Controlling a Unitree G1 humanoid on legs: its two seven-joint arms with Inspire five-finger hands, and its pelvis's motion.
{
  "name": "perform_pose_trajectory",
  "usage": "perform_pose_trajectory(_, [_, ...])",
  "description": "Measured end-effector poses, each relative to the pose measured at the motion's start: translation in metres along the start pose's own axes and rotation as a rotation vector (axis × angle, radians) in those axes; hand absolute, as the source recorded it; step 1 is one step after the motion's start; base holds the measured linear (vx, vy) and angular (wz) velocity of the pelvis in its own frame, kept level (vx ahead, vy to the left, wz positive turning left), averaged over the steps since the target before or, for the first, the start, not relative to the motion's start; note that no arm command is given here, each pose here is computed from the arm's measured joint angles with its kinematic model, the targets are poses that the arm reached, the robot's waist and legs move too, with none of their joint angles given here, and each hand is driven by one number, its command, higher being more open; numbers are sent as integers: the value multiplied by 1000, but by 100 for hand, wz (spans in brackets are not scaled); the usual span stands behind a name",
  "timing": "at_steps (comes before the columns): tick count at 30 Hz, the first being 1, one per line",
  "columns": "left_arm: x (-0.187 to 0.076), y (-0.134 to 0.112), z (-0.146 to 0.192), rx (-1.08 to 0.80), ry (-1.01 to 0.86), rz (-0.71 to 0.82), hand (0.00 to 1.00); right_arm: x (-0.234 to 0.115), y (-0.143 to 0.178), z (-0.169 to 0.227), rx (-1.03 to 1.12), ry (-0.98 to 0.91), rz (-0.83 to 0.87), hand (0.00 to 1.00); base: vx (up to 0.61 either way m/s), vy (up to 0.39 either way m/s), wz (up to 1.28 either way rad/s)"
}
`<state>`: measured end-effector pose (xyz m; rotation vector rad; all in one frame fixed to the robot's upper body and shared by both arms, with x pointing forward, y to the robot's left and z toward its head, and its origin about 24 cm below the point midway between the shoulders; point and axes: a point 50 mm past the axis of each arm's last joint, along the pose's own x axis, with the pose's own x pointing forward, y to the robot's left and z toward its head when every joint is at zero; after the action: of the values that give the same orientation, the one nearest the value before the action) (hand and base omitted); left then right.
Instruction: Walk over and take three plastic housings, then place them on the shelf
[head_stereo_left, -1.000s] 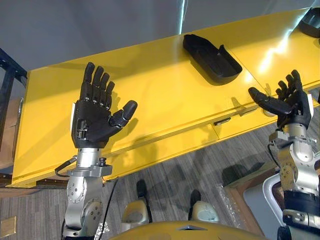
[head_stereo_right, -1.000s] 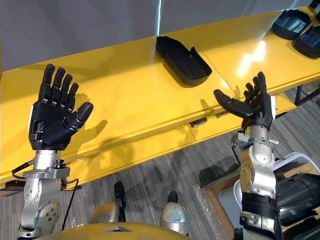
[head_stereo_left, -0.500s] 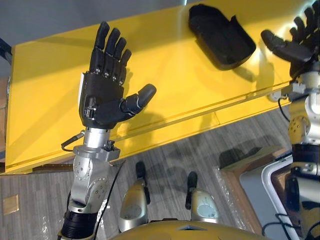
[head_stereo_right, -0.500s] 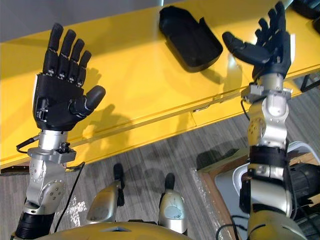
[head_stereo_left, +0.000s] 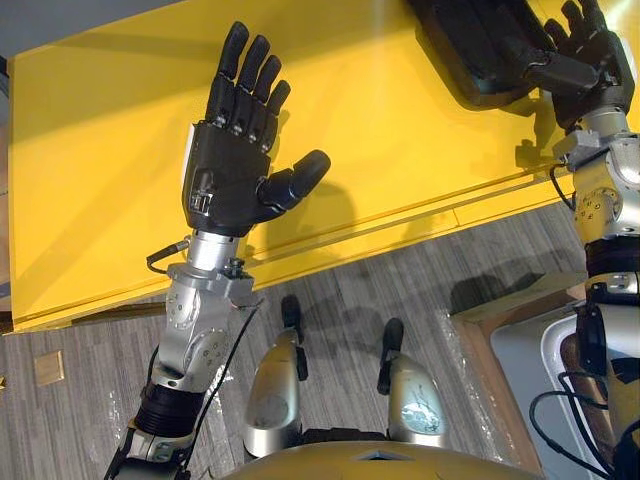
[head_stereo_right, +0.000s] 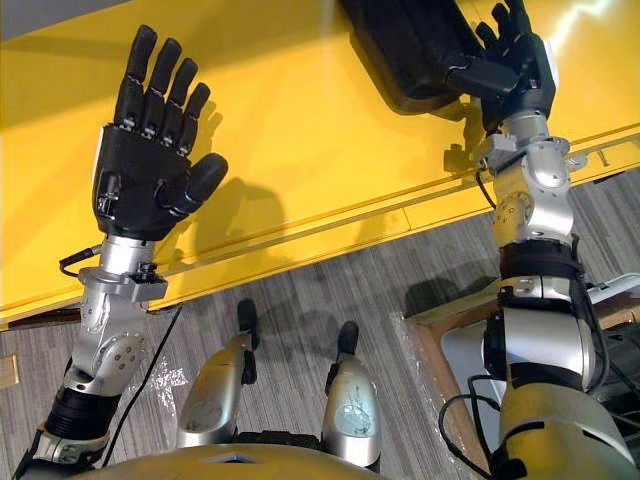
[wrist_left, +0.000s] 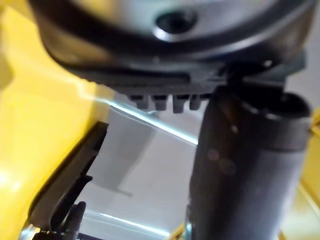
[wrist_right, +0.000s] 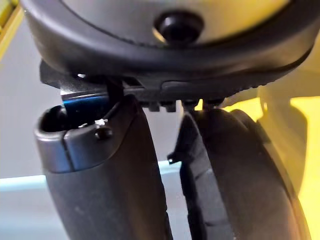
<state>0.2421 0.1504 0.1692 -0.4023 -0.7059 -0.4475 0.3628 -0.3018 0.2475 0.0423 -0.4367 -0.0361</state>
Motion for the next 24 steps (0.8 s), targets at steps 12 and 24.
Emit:
perform_pose_trajectory(12, [-2, 8, 1, 39, 26, -37, 100, -9, -6, -5, -8, 38, 92, 100, -17, -12, 6])
perform_pose_trajectory(24, [-7, 13, 3, 64, 52, -35, 100, -31, -20, -16, -24, 37, 20, 100, -1, 0, 0])
